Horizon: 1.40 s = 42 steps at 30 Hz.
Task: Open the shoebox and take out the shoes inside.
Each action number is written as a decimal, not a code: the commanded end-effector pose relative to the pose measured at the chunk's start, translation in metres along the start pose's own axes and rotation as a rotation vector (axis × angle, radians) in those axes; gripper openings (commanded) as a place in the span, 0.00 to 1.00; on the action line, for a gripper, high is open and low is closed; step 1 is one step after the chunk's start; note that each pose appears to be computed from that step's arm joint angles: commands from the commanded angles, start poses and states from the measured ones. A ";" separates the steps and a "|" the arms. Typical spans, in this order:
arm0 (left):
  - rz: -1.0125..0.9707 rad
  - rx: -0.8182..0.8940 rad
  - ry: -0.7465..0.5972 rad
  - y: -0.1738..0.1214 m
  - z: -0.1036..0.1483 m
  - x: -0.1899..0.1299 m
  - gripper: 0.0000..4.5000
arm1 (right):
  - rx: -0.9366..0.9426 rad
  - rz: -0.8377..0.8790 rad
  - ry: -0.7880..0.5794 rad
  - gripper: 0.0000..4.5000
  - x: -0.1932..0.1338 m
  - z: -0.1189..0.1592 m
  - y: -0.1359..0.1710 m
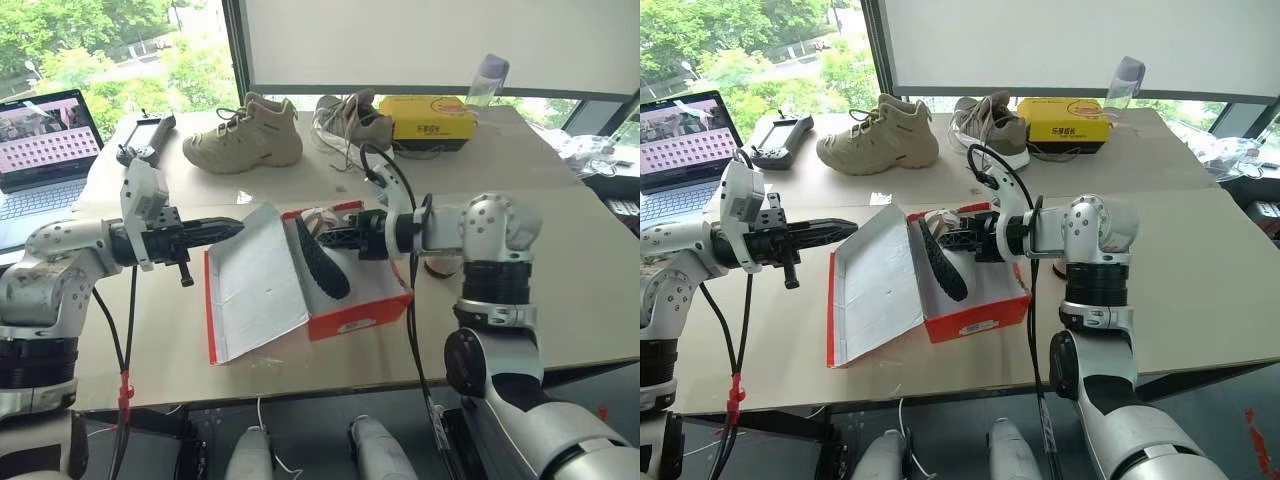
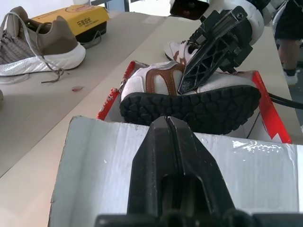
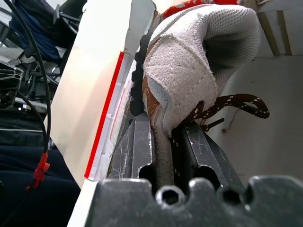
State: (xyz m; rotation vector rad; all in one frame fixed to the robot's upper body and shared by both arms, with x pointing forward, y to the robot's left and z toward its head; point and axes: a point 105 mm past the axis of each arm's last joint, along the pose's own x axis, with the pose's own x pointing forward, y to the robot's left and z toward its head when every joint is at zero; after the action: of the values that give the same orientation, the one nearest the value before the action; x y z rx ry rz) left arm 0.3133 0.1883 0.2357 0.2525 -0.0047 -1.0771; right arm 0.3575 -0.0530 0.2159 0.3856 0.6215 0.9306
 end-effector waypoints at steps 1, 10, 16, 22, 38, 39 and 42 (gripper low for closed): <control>0.002 0.051 -0.006 -0.001 0.011 -0.003 0.00 | -0.095 -0.013 -0.220 0.12 -0.049 0.053 0.016; -0.005 0.044 -0.010 -0.001 0.009 0.000 0.00 | -0.246 -0.898 -0.462 0.12 -0.163 0.094 -0.085; -0.014 0.041 -0.009 -0.001 0.009 0.002 0.00 | -0.296 -1.345 -0.394 0.12 -0.208 0.063 -0.134; -0.025 0.038 -0.008 -0.001 0.008 0.002 0.00 | -0.248 -1.446 -0.280 0.12 -0.201 0.025 -0.165; -0.019 0.042 -0.007 0.000 0.009 0.002 0.00 | -0.042 -1.407 -0.201 0.56 -0.165 -0.036 -0.210; -0.019 0.042 -0.007 0.000 0.009 0.002 0.00 | -0.047 -1.409 -0.196 0.61 -0.165 -0.036 -0.210; -0.018 0.041 -0.008 0.000 0.009 0.002 0.00 | -0.053 -1.401 -0.223 0.85 -0.168 -0.030 -0.208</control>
State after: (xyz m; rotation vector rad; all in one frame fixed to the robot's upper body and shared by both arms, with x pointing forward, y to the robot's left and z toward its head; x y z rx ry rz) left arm 0.3147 0.1852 0.2315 0.2471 0.0135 -1.0985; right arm 0.3977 -0.2972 0.1385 -0.0777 0.4700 -0.4169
